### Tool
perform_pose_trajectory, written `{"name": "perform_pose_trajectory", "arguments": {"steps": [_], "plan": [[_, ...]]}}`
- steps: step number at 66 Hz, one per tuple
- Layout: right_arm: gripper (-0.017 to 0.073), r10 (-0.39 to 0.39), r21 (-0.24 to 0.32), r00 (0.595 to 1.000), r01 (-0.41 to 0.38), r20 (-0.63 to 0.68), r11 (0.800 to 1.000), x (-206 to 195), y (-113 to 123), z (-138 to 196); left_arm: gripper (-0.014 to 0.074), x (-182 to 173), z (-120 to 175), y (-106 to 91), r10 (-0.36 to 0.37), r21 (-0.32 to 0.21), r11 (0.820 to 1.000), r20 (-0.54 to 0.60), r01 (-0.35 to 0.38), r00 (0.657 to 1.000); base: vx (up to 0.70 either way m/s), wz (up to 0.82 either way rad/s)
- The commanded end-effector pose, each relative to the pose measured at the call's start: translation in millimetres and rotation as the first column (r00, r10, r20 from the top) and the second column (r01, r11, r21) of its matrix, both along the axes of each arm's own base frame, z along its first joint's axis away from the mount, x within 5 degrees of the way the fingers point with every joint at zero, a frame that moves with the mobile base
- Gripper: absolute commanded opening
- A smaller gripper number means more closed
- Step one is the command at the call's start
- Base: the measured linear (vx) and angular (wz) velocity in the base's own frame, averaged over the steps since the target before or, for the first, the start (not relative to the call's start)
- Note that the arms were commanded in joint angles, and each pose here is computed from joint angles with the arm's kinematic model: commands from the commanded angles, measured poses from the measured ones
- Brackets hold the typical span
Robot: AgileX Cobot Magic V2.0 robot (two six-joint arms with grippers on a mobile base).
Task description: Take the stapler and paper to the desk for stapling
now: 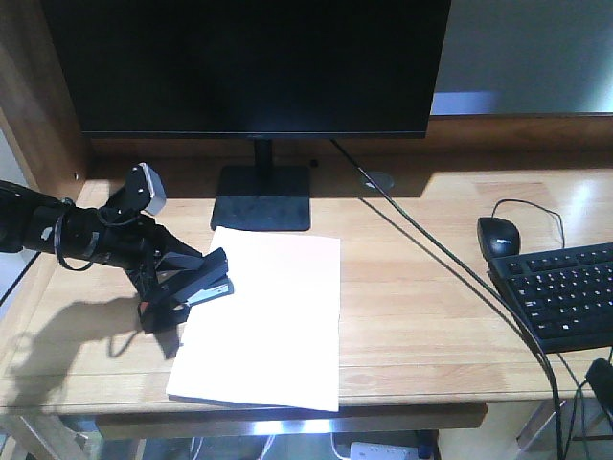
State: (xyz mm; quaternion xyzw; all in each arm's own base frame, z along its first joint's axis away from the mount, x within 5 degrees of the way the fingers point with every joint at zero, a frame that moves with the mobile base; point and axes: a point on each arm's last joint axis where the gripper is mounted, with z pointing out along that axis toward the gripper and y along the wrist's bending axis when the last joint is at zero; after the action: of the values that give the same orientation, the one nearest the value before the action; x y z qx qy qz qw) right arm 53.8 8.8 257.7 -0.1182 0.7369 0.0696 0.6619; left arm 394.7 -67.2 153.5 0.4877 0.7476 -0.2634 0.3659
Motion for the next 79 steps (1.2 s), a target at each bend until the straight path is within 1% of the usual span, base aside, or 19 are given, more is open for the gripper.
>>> {"name": "perform_pose_trajectory", "arguments": {"steps": [1,47,51,69,79], "plan": [[0.0589,0.025,0.006,0.996,-0.025,0.087,1.0,-1,2,14,-0.0006,1,30,-4.7,0.008,-0.061,0.998,0.058,-0.004,0.998,0.0,0.0],[0.0588,0.023,0.005,0.996,-0.024,0.084,1.0,-1,2,14,-0.0007,1,31,-5.3,0.007,-0.063,0.998,0.059,-0.004,0.998,0.0,0.0],[0.0588,0.023,0.005,0.996,-0.024,0.084,1.0,-1,2,14,-0.0007,2,30,-5.8,0.008,-0.058,0.998,0.063,-0.005,0.998,0.0,0.0],[0.0589,0.022,0.004,0.997,-0.022,0.08,1.0,-1,2,14,-0.0007,2,27,-14.2,0.0,-0.005,1.0,0.081,0.001,0.997,0.0,0.0],[0.0589,0.022,0.004,0.996,-0.023,0.081,1.0,-1,2,14,-0.0007,3,26,-19.6,0.008,0.02,1.0,0.093,-0.01,0.996,0.0,0.0]]}}
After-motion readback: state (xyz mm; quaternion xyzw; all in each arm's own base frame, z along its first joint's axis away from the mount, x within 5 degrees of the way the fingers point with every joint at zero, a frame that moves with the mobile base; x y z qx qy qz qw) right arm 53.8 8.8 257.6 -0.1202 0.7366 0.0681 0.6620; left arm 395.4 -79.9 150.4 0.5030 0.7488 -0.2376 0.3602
